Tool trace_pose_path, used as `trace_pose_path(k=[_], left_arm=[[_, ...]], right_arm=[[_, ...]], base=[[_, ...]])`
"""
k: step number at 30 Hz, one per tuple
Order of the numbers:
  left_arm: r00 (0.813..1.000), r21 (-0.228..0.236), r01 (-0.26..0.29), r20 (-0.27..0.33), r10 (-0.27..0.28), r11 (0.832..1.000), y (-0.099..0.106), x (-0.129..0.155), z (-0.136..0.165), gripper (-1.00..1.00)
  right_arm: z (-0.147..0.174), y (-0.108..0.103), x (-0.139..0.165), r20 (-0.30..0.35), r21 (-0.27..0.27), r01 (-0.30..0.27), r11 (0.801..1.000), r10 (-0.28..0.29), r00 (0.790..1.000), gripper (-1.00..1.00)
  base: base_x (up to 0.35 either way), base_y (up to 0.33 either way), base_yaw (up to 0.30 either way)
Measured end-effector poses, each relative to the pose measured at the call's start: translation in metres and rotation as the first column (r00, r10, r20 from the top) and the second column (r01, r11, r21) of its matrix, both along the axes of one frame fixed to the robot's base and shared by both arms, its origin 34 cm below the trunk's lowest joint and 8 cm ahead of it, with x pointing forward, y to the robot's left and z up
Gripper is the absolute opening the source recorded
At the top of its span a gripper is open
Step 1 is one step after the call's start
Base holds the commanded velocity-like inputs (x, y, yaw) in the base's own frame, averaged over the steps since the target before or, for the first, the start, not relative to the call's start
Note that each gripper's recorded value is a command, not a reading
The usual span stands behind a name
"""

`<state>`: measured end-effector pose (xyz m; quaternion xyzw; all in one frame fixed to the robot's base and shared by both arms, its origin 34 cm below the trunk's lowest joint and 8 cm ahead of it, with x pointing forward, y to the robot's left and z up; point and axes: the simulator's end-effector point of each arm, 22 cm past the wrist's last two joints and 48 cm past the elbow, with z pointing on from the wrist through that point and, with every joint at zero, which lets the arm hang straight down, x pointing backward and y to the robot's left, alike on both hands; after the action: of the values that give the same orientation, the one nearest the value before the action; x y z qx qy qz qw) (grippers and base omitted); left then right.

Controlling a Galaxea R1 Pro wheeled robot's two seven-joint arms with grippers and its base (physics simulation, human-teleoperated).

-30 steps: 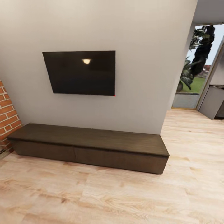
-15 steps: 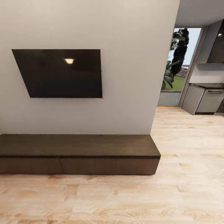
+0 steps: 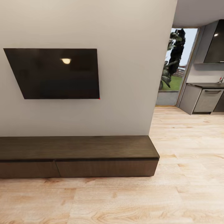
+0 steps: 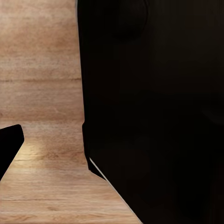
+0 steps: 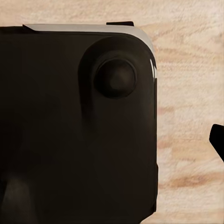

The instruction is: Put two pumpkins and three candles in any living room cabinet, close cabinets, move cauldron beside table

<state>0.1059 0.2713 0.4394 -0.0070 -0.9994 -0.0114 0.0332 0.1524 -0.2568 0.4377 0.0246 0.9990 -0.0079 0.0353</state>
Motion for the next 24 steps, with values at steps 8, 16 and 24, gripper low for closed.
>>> trace_pose_path(k=[8,16,24], left_arm=[[1.000,0.000,-0.002,0.001,0.002,1.000,0.000,0.000,0.000,1.00],[1.000,0.005,-0.004,0.026,0.003,1.000,0.004,0.012,-0.001,1.00],[0.981,0.011,-0.007,0.193,0.004,1.000,0.013,0.102,0.003,1.00]], right_arm=[[0.000,0.000,0.001,0.003,0.005,-0.003,1.000,0.003,1.000,1.00],[0.000,0.001,0.001,0.003,0.007,-0.002,1.000,0.002,1.000,1.00],[0.000,0.001,0.004,0.011,0.003,-0.009,1.000,0.009,1.000,1.00]], base=[[0.177,0.036,0.000],[0.189,0.005,0.000],[0.009,0.000,0.000]])
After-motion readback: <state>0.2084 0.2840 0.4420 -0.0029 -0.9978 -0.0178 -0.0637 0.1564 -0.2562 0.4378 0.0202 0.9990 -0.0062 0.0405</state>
